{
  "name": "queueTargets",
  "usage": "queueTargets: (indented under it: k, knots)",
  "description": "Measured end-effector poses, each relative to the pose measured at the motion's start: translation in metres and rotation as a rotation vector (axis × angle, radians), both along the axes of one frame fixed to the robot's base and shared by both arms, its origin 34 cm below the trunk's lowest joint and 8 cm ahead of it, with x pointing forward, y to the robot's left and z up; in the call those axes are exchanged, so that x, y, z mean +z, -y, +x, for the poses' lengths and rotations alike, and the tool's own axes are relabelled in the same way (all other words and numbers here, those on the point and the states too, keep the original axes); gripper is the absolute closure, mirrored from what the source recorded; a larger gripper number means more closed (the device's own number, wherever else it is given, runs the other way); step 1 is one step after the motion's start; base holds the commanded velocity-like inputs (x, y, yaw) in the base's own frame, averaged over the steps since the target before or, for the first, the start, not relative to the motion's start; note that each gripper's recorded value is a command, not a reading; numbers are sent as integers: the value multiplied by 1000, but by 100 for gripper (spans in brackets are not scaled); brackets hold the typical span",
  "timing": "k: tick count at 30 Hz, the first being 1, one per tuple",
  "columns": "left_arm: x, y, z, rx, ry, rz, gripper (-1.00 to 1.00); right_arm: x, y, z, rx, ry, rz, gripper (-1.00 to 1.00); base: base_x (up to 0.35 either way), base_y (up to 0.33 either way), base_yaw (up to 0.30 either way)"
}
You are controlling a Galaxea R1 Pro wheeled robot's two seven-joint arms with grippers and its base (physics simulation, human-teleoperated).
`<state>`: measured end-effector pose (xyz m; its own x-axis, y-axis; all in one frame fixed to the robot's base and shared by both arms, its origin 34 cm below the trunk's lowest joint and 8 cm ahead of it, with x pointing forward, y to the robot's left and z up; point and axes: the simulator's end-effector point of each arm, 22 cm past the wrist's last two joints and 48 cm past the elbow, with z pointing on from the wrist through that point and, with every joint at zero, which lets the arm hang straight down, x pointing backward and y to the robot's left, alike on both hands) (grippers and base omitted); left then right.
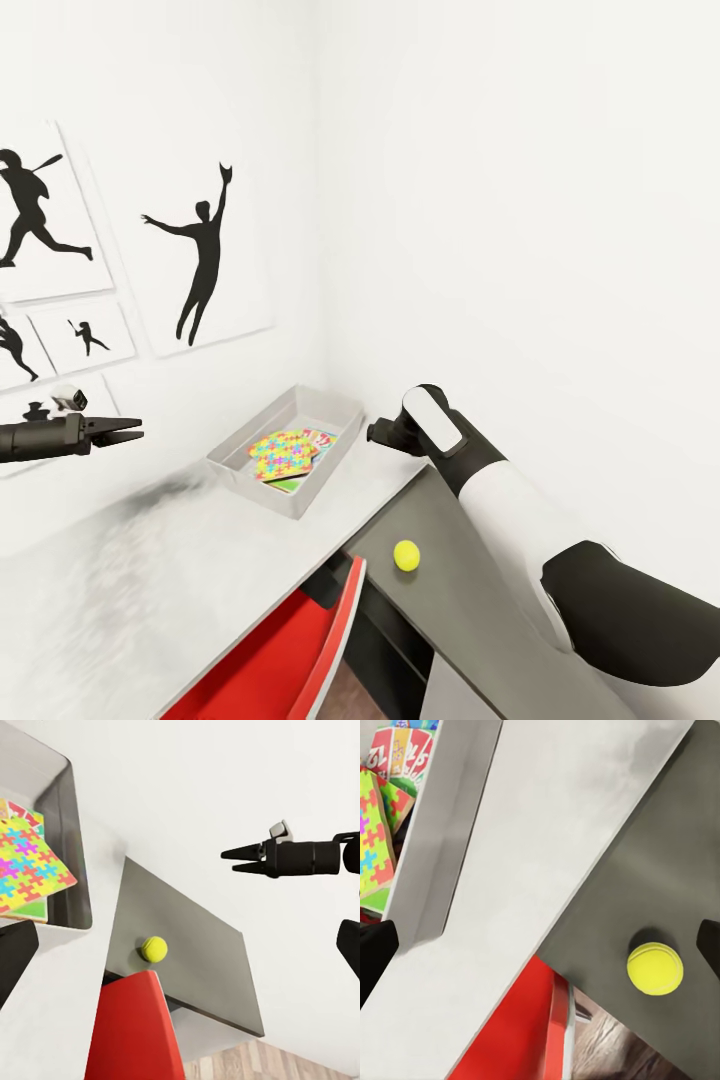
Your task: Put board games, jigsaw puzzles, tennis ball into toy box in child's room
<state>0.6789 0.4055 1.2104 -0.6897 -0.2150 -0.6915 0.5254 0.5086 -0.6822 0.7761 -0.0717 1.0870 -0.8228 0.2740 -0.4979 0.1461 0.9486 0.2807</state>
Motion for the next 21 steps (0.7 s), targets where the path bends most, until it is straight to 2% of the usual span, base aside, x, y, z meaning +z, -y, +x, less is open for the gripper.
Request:
queueTargets:
  k: [21]
  knots:
    - [1, 0, 0, 1, 2, -1, -100, -3, 5, 2, -31, 6, -8, -100, 0, 0, 1]
